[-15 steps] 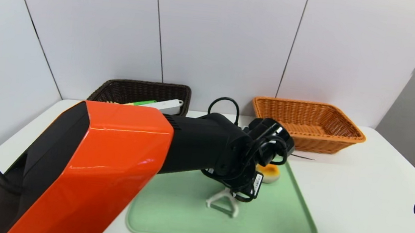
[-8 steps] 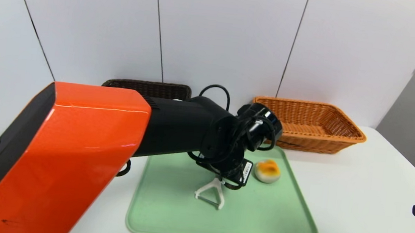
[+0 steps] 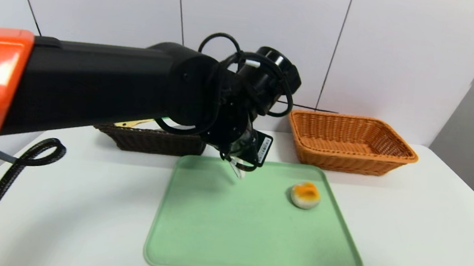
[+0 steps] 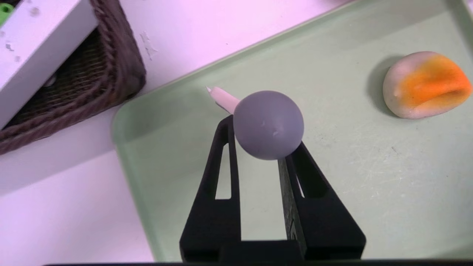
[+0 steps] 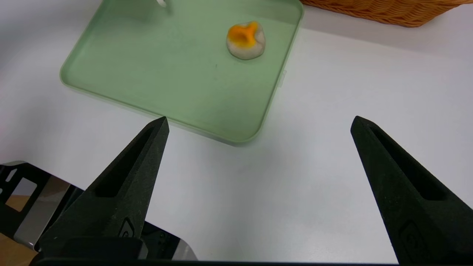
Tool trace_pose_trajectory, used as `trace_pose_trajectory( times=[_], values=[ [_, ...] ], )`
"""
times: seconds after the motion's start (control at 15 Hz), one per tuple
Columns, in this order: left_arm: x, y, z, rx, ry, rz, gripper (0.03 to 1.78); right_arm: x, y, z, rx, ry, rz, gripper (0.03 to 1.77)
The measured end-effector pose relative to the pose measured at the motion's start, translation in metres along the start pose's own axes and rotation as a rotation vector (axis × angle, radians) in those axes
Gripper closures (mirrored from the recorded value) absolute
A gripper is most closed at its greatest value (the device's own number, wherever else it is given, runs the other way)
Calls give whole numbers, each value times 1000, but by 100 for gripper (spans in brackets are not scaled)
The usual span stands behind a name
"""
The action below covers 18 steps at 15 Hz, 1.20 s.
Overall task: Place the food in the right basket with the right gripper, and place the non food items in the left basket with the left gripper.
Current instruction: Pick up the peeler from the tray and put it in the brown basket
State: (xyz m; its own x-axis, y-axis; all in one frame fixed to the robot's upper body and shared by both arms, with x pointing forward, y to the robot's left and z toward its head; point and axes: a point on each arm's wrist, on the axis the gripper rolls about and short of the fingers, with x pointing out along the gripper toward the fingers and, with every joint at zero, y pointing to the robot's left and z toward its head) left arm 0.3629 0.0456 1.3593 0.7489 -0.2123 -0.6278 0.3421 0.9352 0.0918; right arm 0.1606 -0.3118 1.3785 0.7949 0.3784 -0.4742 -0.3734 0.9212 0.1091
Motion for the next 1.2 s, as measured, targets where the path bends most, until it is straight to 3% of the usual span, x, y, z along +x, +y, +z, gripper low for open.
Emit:
trace_pose_trajectory(
  times=[0.47, 0.67, 0.93, 1.2],
  values=[
    [-54, 23, 15, -3, -99, -20, 147, -3, 0, 0, -2, -10, 2, 10],
    [-63, 46, 23, 44, -134, 20, 147, -4, 0, -1, -3, -14, 0, 10],
    [-65, 101, 39, 217, -185, 161, 147, -5, 1, -1, -2, -17, 0, 10],
    [-65, 153, 45, 522, -144, 326, 147, -5, 1, -2, -3, -16, -1, 10]
  ],
)
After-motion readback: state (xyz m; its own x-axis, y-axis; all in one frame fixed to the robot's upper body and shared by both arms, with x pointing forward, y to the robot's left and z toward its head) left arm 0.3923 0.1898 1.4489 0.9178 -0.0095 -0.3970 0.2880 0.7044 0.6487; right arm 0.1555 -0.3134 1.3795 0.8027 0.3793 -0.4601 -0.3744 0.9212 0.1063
